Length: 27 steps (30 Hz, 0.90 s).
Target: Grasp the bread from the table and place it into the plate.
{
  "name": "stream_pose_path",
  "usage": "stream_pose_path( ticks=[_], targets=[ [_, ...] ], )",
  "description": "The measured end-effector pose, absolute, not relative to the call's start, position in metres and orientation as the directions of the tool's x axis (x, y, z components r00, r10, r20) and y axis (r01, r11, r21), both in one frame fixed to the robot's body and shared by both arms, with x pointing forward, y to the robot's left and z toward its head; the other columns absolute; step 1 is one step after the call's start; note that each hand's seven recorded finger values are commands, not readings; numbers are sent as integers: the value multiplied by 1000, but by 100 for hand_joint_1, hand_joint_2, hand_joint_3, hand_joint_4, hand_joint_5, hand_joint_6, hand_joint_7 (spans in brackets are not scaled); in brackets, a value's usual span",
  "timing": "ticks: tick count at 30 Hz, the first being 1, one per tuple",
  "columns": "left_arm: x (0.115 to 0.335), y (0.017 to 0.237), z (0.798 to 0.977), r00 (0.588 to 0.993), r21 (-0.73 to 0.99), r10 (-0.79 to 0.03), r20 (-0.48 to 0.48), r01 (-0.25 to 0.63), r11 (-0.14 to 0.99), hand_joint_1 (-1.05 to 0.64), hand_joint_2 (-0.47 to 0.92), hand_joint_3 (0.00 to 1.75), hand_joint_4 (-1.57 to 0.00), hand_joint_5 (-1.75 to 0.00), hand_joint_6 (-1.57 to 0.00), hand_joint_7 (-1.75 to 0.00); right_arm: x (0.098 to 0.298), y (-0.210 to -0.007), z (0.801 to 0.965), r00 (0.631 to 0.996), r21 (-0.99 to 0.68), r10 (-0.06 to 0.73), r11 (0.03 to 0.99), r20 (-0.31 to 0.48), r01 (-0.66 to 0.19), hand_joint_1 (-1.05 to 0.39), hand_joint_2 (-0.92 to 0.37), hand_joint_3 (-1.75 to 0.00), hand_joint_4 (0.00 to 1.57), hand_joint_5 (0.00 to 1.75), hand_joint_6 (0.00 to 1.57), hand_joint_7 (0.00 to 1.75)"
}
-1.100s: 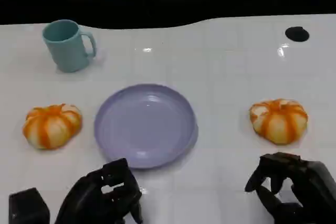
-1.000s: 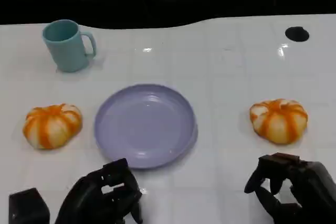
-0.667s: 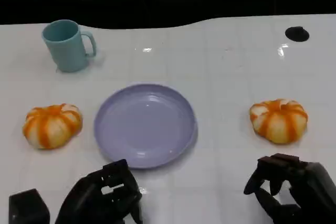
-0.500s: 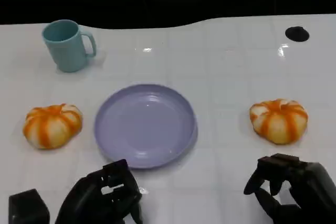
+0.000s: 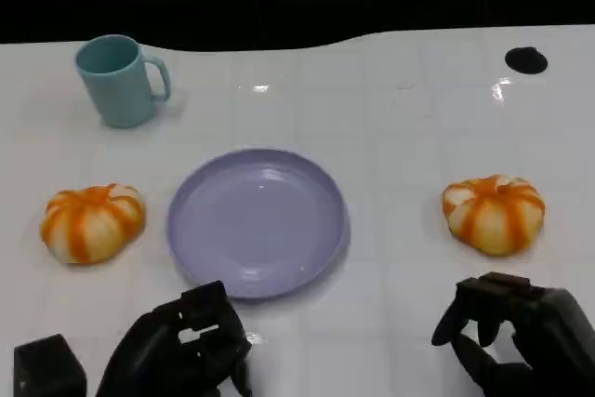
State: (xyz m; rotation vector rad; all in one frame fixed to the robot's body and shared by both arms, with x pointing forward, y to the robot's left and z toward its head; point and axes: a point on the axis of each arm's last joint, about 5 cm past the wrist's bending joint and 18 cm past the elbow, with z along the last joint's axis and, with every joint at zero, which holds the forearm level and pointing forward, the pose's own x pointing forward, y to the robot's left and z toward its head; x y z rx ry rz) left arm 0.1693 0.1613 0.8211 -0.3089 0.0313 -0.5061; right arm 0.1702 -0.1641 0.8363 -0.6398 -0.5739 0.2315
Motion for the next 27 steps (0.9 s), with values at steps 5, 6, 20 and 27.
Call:
stream_pose_path(
  ticks=[5, 6, 20, 27],
  targets=[
    [169, 161, 821, 875, -298, -481, 48, 473, 829, -61, 81, 41, -78, -175, -74, -145, 171, -165, 838, 818, -620, 371, 784, 440, -22, -21, -45, -101, 84, 142, 90, 86],
    [169, 161, 822, 875, -297, -481, 49, 473, 830, -61, 82, 41, -78, -175, -74, -145, 171, -165, 839, 816, -621, 370, 784, 443, -18, -22, -47, -98, 85, 136, 91, 82],
    [169, 163, 822, 875, -293, -482, 50, 474, 830, -60, 81, 42, -79, -175, -73, -145, 178, -176, 861, 818, -725, 370, 684, 440, 80, -41, -92, -7, 58, 53, 74, 7],
    [169, 162, 822, 875, -293, -482, 49, 474, 830, -60, 81, 42, -79, -175, -73, -145, 181, -183, 874, 828, -780, 371, 614, 420, 120, -44, -92, -6, 46, 38, 64, 0]
  ],
)
